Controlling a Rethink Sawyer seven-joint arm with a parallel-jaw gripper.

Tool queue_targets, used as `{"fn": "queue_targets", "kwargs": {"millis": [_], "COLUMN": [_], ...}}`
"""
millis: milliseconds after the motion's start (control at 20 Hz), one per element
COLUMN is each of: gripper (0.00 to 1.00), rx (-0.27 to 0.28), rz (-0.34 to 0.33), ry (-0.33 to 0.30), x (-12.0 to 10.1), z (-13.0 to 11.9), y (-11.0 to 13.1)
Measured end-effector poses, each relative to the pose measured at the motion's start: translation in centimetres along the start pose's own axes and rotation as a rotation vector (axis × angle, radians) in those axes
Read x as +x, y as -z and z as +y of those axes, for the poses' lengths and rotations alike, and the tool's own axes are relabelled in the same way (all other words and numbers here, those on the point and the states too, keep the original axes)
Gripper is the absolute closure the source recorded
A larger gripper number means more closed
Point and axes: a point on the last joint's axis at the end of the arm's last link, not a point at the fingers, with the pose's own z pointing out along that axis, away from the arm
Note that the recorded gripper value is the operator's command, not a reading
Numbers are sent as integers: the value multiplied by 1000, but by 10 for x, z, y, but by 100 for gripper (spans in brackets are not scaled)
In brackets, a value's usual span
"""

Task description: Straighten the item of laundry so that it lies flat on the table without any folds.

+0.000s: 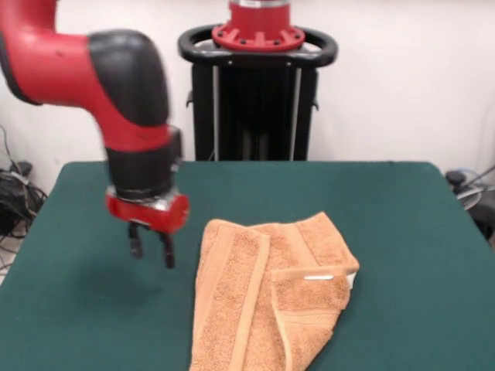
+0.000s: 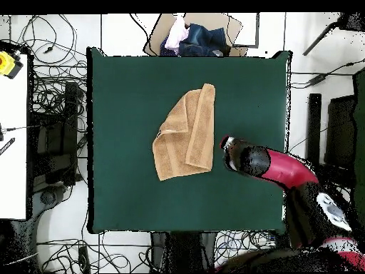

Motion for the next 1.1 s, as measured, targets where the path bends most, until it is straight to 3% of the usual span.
{"fn": "queue_targets", "kwargs": {"millis": [50,100,250,350,450,600,850,950,1100], "gripper": [0,0,0,0,0,0,0,0,0], "rx": [25,80,154,156,122,28,-190,-225,-208], "rz": [27,88,190,200,194,186,154,145,144], "ry": [32,107,230,248,250,229,257,273,300], "x": [5,15,30,31,26,17,10,11,11], "z": [6,20,35,29,7,-19,-64,-72,-68], "y": [-3,-10,-25,-29,-35,-33,-29,-31,-30]}}
